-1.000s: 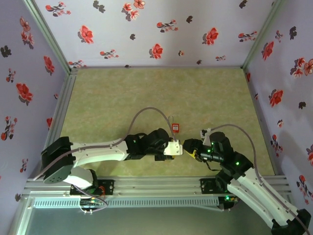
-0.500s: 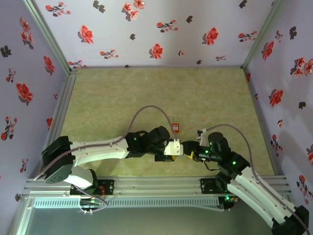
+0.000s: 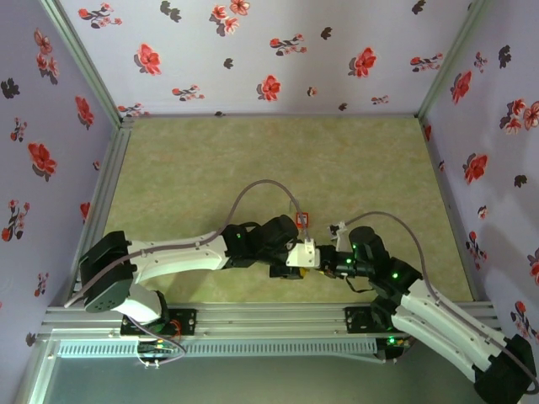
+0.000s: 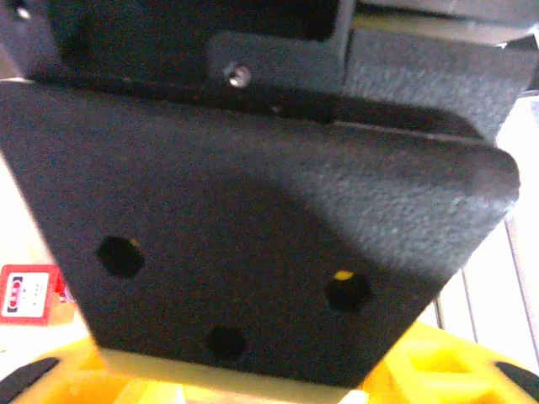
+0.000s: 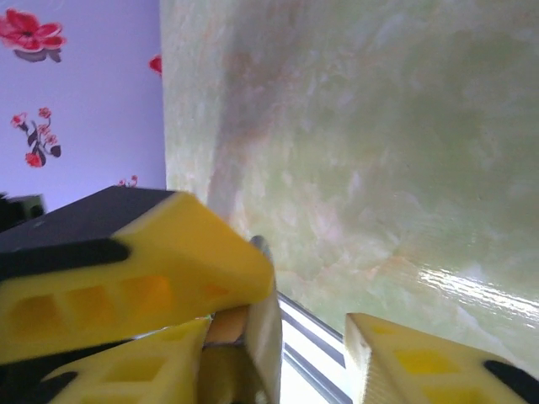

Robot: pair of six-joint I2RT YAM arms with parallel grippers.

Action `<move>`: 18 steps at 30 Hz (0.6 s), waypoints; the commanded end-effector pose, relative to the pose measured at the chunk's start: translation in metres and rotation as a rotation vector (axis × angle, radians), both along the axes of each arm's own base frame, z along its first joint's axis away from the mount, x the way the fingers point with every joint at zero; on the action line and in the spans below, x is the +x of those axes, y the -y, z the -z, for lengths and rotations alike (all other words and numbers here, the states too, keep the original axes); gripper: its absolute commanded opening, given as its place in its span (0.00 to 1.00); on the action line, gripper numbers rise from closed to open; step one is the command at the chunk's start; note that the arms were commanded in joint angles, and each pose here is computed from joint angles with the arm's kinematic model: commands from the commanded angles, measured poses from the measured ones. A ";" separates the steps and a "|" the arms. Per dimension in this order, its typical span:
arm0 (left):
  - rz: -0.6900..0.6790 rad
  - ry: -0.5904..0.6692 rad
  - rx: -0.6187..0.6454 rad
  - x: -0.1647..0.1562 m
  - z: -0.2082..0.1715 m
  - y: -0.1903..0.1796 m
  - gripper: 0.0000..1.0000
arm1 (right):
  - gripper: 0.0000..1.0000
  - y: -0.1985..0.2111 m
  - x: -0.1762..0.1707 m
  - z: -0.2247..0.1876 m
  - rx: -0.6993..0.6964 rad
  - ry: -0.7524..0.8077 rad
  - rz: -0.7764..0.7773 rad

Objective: Unlock with the key

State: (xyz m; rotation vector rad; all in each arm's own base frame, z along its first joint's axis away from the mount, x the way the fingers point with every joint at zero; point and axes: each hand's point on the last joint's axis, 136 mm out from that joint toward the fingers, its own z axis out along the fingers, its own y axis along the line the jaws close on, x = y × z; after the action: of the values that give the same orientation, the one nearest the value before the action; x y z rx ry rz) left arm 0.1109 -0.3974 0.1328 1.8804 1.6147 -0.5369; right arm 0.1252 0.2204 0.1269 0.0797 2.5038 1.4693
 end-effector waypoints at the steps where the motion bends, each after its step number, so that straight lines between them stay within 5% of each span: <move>1: 0.036 -0.007 -0.073 -0.002 -0.025 0.015 0.00 | 0.32 -0.002 0.003 -0.002 0.000 0.031 -0.002; 6: 0.014 0.009 -0.085 0.001 -0.027 0.017 0.00 | 0.00 -0.004 0.004 -0.013 0.018 0.044 0.003; 7: 0.000 0.012 -0.095 0.003 -0.029 0.017 0.05 | 0.00 -0.003 0.004 -0.014 0.021 0.045 0.004; 13: -0.184 0.009 -0.209 0.027 -0.049 0.010 0.59 | 0.00 0.002 0.011 -0.029 0.022 0.088 0.048; 18: -0.566 -0.227 -0.368 0.060 -0.074 -0.027 0.97 | 0.00 0.010 0.021 -0.035 -0.019 0.131 0.094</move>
State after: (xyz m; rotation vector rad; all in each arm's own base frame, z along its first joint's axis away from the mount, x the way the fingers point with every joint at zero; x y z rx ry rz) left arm 0.1412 -0.3844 0.1706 1.4834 1.7882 -0.6231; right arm 0.1349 0.2139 0.1410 0.0955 2.4501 1.4048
